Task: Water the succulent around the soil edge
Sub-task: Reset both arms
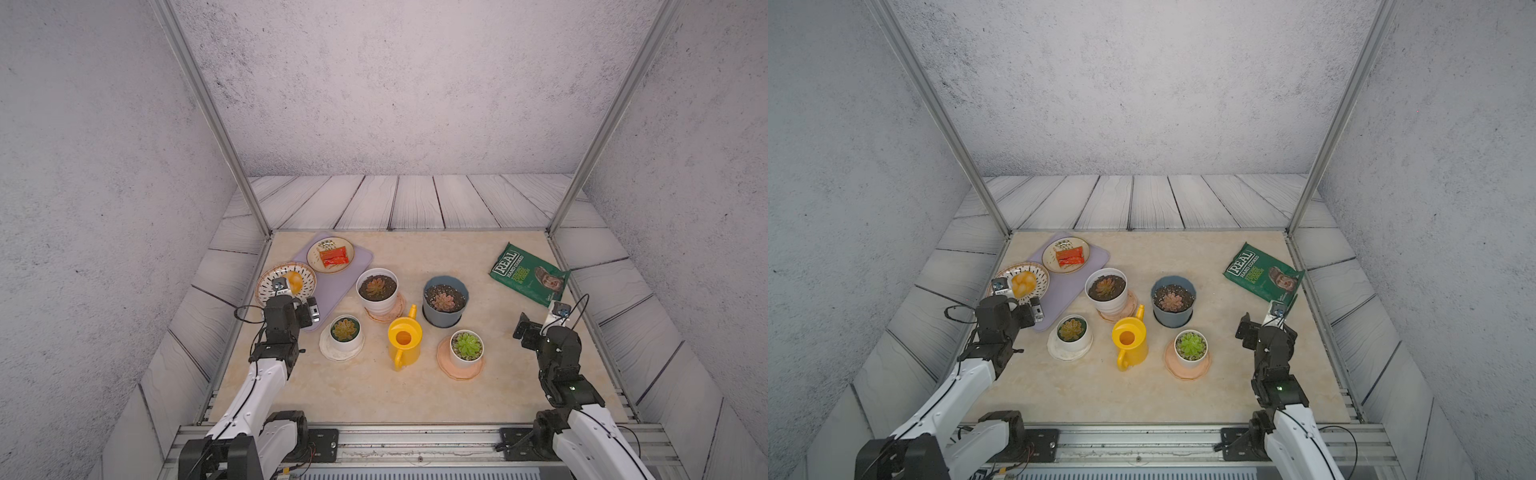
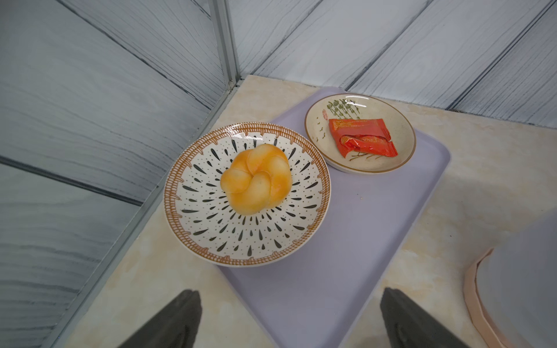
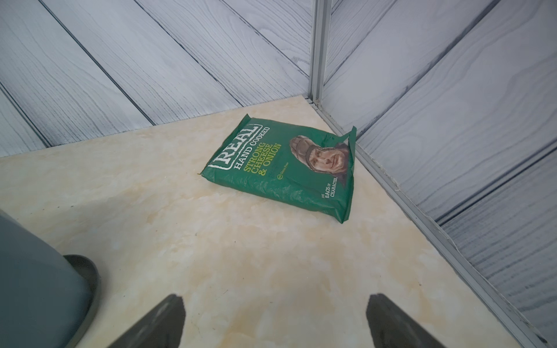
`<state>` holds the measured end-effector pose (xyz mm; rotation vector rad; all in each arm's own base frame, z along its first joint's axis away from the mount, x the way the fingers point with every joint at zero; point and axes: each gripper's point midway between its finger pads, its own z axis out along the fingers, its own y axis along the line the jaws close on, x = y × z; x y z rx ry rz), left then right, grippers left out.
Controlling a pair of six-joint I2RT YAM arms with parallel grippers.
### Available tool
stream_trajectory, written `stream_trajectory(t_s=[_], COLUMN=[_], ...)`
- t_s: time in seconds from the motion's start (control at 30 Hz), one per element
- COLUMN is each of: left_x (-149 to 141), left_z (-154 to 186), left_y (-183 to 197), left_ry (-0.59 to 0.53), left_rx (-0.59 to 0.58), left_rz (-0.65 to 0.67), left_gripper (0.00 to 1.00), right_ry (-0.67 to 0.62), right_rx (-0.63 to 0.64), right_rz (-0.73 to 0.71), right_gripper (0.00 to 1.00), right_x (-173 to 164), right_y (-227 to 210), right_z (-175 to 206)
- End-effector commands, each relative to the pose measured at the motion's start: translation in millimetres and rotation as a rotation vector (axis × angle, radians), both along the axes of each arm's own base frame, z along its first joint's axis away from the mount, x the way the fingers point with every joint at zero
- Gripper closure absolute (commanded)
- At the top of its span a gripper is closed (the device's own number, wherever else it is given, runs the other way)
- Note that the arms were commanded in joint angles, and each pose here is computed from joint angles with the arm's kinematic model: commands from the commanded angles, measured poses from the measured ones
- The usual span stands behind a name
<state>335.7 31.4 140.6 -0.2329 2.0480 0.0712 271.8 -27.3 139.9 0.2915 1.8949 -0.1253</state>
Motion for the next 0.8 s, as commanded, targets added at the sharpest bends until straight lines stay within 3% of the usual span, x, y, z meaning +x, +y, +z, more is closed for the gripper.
stream_trajectory(t_s=[0.0, 0.23, 0.77], left_x=[12, 21, 47], left_z=[5, -11, -22], left_y=[-8, -14, -28], left_ry=[-0.061, -0.085, -0.161], left_rx=[0.016, 0.037, 0.034], left_rz=[-0.088, -0.156, -0.253], left_gripper=[0.0, 0.0, 0.0], right_ry=[-0.129, -0.023, 0.039], right_rx=[-0.032, -0.058, -0.153], right_rz=[-0.017, -0.028, -0.013], right_gripper=[0.01, 0.01, 0.01], right_x=[8, 24, 67], right_y=[-4, -5, -4], right_z=[30, 19, -10])
